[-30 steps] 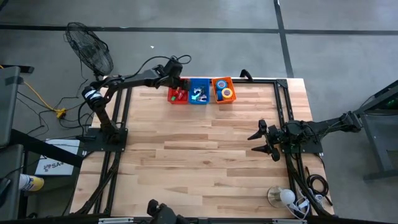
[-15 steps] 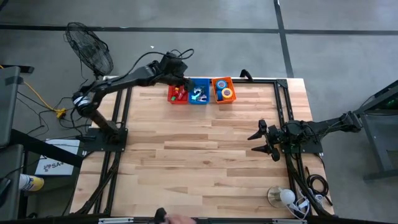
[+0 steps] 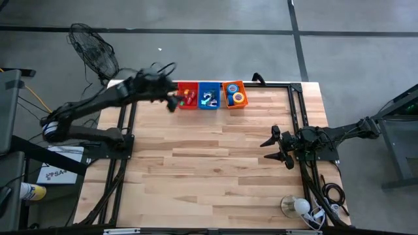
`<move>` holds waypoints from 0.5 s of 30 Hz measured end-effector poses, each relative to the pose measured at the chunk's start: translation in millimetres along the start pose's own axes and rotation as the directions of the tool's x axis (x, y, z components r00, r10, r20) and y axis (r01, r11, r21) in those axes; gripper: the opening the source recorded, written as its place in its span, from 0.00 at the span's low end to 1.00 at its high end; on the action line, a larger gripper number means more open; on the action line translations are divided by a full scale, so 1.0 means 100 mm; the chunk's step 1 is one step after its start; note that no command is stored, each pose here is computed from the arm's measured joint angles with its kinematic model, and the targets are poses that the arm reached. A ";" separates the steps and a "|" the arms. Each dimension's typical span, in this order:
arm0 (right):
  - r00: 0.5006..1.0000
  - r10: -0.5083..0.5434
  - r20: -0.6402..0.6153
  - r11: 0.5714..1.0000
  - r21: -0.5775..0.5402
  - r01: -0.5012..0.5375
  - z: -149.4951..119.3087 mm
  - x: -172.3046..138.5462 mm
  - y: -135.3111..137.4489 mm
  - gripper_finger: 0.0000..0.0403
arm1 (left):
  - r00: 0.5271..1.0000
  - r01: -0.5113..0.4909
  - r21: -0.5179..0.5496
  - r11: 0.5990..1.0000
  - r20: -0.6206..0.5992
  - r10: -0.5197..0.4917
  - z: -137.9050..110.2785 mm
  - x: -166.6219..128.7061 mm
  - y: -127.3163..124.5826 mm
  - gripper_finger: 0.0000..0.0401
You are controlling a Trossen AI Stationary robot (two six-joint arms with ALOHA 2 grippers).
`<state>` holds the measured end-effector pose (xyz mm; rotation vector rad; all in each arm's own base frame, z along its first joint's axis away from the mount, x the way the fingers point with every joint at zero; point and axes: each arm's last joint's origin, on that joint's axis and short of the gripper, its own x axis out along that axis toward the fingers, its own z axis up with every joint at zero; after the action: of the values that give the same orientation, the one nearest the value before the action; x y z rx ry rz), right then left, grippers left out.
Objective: Pick and place Stapler, Stapler remover, tape
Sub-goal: Return to Home Position
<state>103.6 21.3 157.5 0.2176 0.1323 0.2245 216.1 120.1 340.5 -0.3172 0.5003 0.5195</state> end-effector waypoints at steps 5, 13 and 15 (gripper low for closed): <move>1.000 0.000 0.000 1.000 0.000 0.000 0.00 0.00 0.00 0.59 | 0.991 0.087 0.052 0.995 0.097 -0.092 -0.53 -0.32 0.06 0.64; 1.000 0.000 0.000 1.000 0.000 0.000 0.00 0.00 0.00 0.59 | 0.947 0.230 0.091 0.969 0.208 -0.244 -1.35 -0.68 0.16 0.65; 1.000 0.000 0.000 1.000 0.000 0.000 0.00 0.00 0.00 0.59 | 0.936 0.246 0.076 0.966 0.241 -0.257 -1.49 -0.73 0.18 0.65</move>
<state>103.6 21.3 157.5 0.2177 0.1325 0.2244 95.5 45.6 251.9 -0.2636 0.2214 0.2919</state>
